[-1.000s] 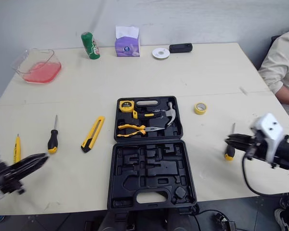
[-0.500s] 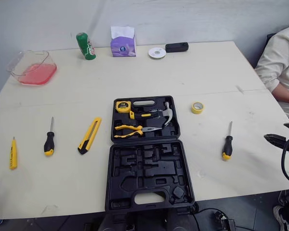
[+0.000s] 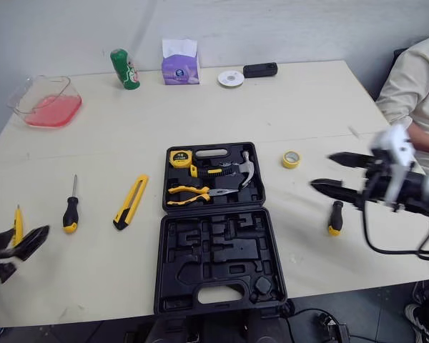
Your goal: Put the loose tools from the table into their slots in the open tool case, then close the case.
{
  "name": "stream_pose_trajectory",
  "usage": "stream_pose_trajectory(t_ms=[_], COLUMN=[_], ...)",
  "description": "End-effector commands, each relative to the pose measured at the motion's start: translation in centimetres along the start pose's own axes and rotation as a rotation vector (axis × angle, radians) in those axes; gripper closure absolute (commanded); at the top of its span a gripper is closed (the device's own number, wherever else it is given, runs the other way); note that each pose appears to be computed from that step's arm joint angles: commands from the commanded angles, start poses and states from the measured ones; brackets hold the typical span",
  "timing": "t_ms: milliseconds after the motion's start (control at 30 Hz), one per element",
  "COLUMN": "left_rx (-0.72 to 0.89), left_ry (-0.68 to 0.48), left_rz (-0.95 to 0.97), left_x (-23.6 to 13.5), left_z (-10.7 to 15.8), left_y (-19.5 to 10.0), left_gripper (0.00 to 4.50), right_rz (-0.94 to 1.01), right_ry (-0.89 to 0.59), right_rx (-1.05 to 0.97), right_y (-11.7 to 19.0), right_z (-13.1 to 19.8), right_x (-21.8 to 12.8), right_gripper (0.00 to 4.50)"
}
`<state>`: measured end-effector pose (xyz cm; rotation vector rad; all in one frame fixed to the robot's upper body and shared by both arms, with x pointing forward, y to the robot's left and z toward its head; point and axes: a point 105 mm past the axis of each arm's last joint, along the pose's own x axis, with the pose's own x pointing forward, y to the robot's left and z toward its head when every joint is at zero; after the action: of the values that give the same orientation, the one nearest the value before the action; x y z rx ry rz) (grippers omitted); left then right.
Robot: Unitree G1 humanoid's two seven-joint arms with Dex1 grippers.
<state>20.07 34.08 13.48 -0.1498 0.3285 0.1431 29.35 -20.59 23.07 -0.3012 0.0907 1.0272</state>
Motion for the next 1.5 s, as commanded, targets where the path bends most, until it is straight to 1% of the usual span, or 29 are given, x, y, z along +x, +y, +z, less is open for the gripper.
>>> stream_pose_trajectory(t_ms=[33,200,267,367,467,567,600,633,733,767,833,867,900,933,1000,1067,1100,1167,1267,1333,1400,1500], left_rx=[-0.040,-0.032,-0.017,-0.006,0.043,0.066,0.066,0.067,0.057,0.054,0.081,0.120,0.147,0.198,0.303,0.458,0.534,0.649,0.735,0.791,0.830,0.874], left_ry=[0.008,0.089,0.102,0.126,0.166,0.179,0.181,0.173,0.152,0.141,0.093,0.053,0.028,0.013,0.023,0.044,0.065,0.101,0.149,0.190,0.213,0.270], left_rz=[0.064,0.024,-0.004,0.015,0.033,0.010,0.005,0.005,0.005,0.009,0.010,-0.021,-0.045,-0.120,-0.297,-0.534,-0.646,-0.809,-0.924,-1.024,-1.079,-1.142], left_x=[0.7,3.9,4.6,5.3,5.9,6.4,6.5,6.6,6.7,6.8,7.0,7.0,7.0,6.8,6.0,4.4,3.5,2.5,2.2,2.4,2.9,2.9], left_z=[0.1,-0.5,-0.3,-0.5,-1.0,-1.3,-1.5,-1.4,-1.3,-1.0,0.8,2.3,3.3,4.3,5.3,5.9,6.0,5.8,5.4,4.4,3.8,3.2], left_y=[0.0,-1.4,-1.9,-1.7,-1.5,-2.4,-2.5,-2.6,-2.6,-2.5,-2.3,-2.8,-3.2,-4.7,-7.9,-11.9,-13.5,-16.1,-18.3,-20.9,-22.8,-24.0], left_gripper=[0.02,0.02,0.02,0.02,0.02,0.88,1.27,1.79,3.05,3.36,3.40,3.40,3.40,3.40,3.40,3.40,3.40,3.40,3.40,3.40,3.40,3.40], right_rz=[0.126,0.370,0.414,0.455,0.477,0.474,0.474,0.473,0.469,0.467,0.450,0.435,0.424,0.418,0.408,0.396,0.392,0.383,0.353,0.314,0.293,0.269], right_ry=[-0.070,-0.193,-0.200,-0.214,-0.229,-0.244,-0.245,-0.244,-0.241,-0.241,-0.247,-0.250,-0.251,-0.249,-0.239,-0.209,-0.191,-0.158,-0.119,-0.051,0.002,0.071], right_rx=[-0.070,-0.194,-0.206,-0.209,-0.208,-0.216,-0.218,-0.220,-0.223,-0.224,-0.225,-0.227,-0.229,-0.227,-0.222,-0.217,-0.213,-0.200,-0.185,-0.147,-0.108,-0.080], right_y=[2.2,6.6,7.4,8.3,8.9,8.9,9.0,9.0,9.0,9.0,8.9,8.8,8.7,8.6,8.4,8.3,8.3,8.2,8.1,8.0,8.4,9.0], right_z=[2.8,6.7,6.9,7.1,7.3,7.5,7.5,7.4,7.1,7.1,7.1,7.2,7.2,7.1,6.9,6.3,5.9,5.2,4.3,2.7,1.4,0.0], right_x=[1.8,6.7,7.6,8.7,9.5,10.6,10.8,10.9,11.0,11.0,11.1,11.0,11.0,10.8,10.4,9.7,9.2,8.3,7.5,6.3,5.0,3.8], right_gripper=[0.00,0.00,0.00,0.00,0.00,0.00,0.00,0.00,0.00,0.00,0.00,0.00,0.00,0.00,0.00,0.00,0.00,0.00,0.00,0.00,0.00,0.00])
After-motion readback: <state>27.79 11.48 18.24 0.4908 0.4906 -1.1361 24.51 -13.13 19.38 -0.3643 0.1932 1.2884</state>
